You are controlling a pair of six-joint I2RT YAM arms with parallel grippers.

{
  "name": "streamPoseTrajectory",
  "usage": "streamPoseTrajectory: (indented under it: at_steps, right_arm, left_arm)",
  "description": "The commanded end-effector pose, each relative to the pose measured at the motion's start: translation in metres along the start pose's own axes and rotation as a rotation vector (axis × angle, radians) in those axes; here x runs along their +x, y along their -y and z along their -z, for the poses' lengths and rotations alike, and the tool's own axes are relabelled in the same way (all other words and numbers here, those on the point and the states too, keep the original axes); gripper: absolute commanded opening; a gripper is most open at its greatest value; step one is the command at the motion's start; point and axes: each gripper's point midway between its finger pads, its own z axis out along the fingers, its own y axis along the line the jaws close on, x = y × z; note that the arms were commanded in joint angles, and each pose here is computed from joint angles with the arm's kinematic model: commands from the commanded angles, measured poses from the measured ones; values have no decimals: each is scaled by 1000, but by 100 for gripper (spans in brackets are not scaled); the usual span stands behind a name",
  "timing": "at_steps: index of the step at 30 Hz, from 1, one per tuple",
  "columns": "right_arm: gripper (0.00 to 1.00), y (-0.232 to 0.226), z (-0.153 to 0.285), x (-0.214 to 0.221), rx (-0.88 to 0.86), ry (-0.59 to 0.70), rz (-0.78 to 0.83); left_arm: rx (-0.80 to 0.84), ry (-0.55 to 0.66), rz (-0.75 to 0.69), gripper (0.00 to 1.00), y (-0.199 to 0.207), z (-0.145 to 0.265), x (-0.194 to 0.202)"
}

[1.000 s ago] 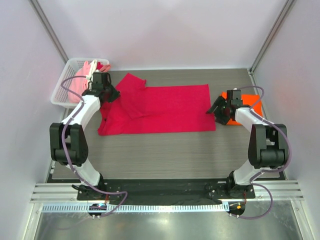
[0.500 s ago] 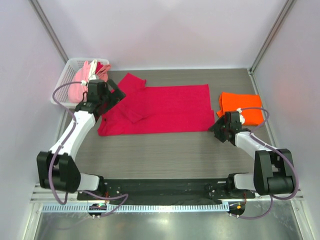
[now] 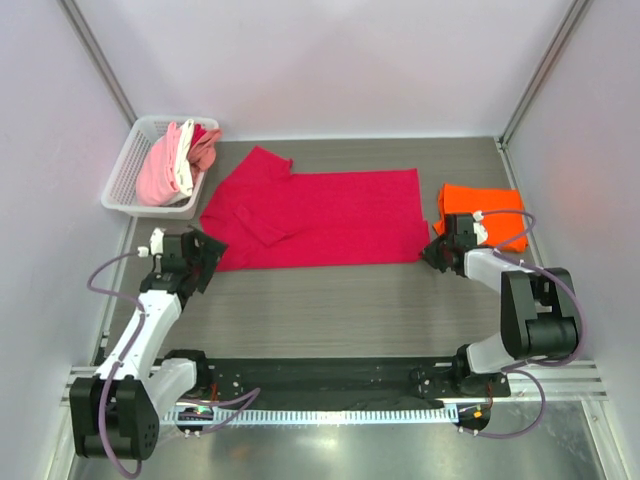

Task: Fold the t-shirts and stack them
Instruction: Fold the tshirt

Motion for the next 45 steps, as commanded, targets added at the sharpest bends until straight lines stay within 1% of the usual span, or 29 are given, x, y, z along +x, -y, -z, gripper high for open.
streamPoseTrajectory:
  at_steps: [1,2,3,7,13,14,16,19,23,28,31,33,37,38,39,41,42,43,44,45]
  right_arm:
    - [7,-6,-5,-12,7,38,-14]
    - [3,-4,-6,-11,11,37,-10]
    - [1,-2,-6,-11,16,40,-11]
    - [1,-5,4,-19,0,77,8]
    - [1,-1,9,-17,-8,86,37]
    - [1,-2,9,-17,-18,87,37]
    - [1,-2,10,-17,-23,88,41]
    - [1,-4,9,-15,-35,80,47]
    - [1,-6,7,-13,-45,72,53]
    - [1,-5,7,-11,-49,58,63]
    - [1,-5,8,-11,-50,60,61]
    - [1,-6,9,-11,-52,64,59]
    - [1,-5,12,-12,-57,71,56]
    - [1,-6,13,-12,-60,75,58]
    - [1,-6,14,-13,-62,79,55]
    - [1,-7,17,-14,-68,87,56]
    - [1,-7,18,-15,-73,91,53]
    - [1,-8,18,-15,-75,93,51]
    - [1,-8,19,-15,-76,94,49]
    - [1,-7,19,-15,-74,94,49]
  left_arm:
    - [21,65,89,89,0,1,-9]
    - [17,65,90,89,-3,0,-7]
    - [7,61,88,87,-9,-1,-4]
    - [-8,84,91,86,-21,0,-3]
    - [6,119,145,77,-34,-9,0]
    - [6,119,156,73,-35,-11,2]
    - [6,100,165,71,-39,-18,8]
    - [22,103,187,69,-35,-26,8]
    - [8,106,182,61,-35,-38,8]
    - [-43,115,179,60,-41,-52,7]
    - [-95,135,192,56,-52,-58,6]
    - [-140,165,205,55,-62,-60,3]
    - [-168,181,219,49,-68,-66,2]
    - [-173,180,219,40,-69,-67,2]
    - [-188,183,217,28,-71,-70,1]
    - [-204,185,213,16,-73,-71,2]
    - [-213,189,209,11,-76,-73,1]
    - [-219,188,203,3,-77,-73,2]
    - [-216,192,199,0,-74,-74,-1]
    - [-216,191,191,0,-73,-75,-1]
